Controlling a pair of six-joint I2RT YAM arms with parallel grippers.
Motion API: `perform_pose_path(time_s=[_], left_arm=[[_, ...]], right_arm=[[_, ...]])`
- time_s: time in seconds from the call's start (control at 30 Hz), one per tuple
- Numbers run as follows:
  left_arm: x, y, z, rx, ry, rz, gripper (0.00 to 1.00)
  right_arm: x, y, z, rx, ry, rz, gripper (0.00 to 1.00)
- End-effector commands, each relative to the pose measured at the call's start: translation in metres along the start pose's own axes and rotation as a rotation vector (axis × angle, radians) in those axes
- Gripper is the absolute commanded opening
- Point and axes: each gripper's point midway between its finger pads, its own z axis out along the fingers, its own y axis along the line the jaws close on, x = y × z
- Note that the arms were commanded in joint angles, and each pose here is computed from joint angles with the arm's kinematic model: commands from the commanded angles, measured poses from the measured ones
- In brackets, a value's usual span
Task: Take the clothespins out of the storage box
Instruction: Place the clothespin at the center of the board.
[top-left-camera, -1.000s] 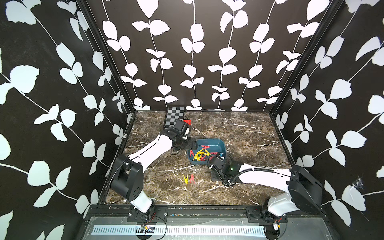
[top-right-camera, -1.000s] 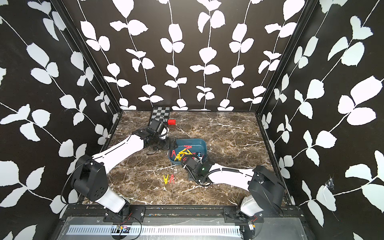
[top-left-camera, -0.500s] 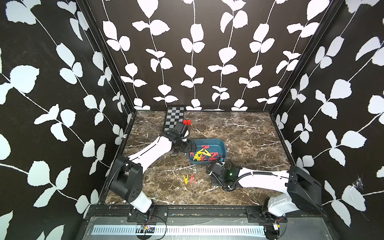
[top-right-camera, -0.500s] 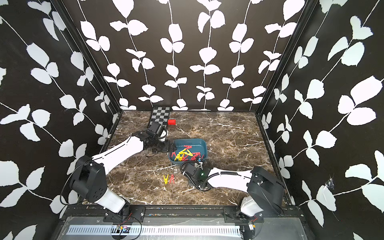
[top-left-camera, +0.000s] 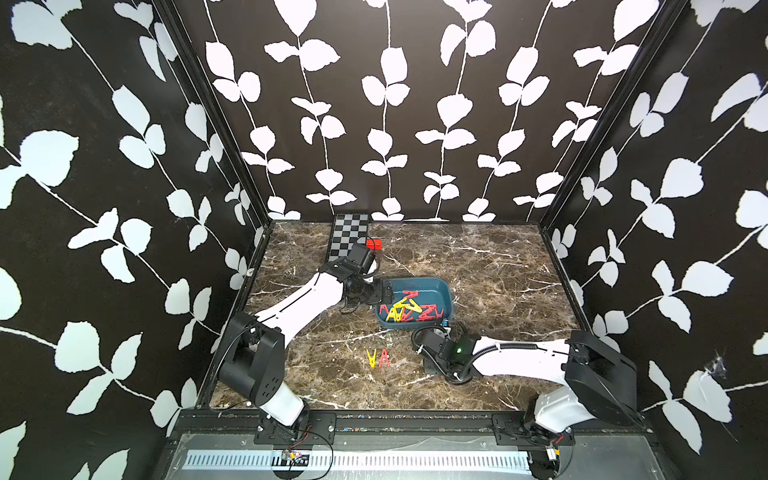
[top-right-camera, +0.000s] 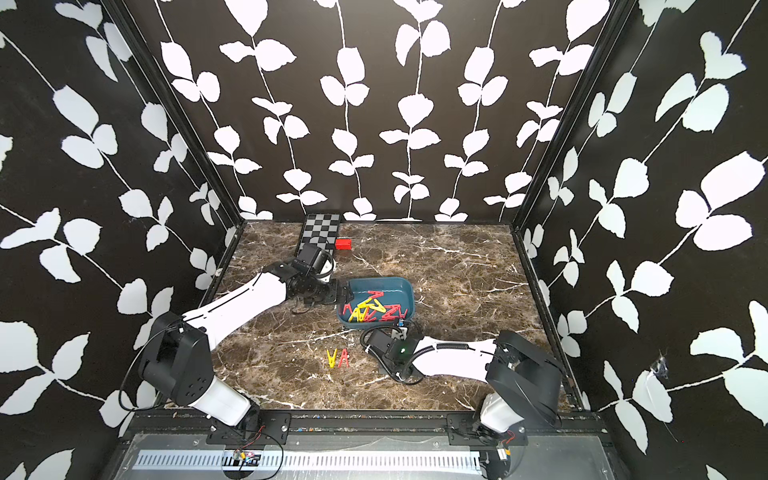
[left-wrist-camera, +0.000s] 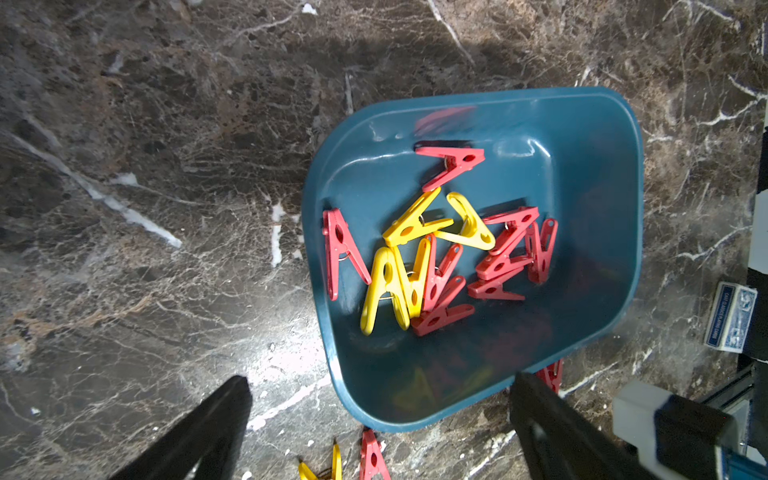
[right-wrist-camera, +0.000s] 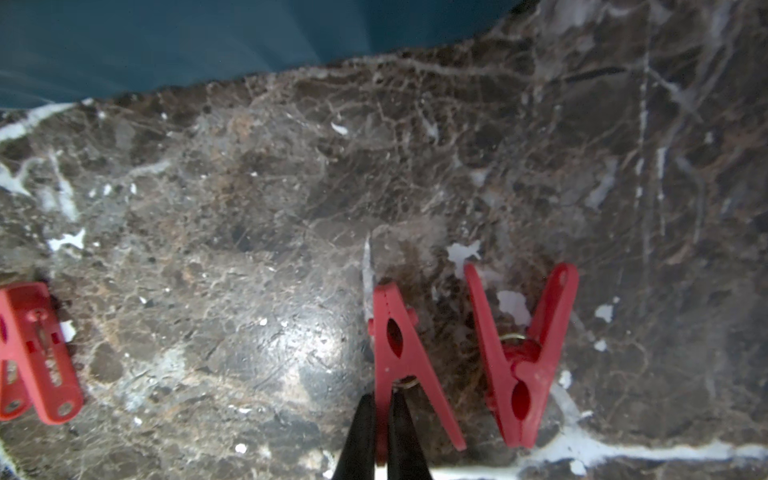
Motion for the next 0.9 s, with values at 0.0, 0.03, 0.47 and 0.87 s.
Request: perform_pose_path(time_s=[0.0,0.03,0.47,0.87], left_arm=[[0.005,0.001,-0.009,0.006,-0.002,-0.006,0.99],[0.004,0.001,-0.009,0.008,-0.003,-0.007,0.99],[0.002,0.0,-0.013,0.007,-0.015,-0.004,0.99],[-0.003,-0.002,-0.013,0.002,-0.011,-0.016,0.95]], right_arm=[[0.004,-0.003,0.002,0.016,0.003,0.03,0.09],[0.004,-0.003,0.003,0.016,0.004,0.03,0.1],[-0.008,0.004,-0.016,-0.005,-0.031,-0.003,0.34],[-0.062,0.014,-0.072,-0.082,-0.191,-0.073,0.56]])
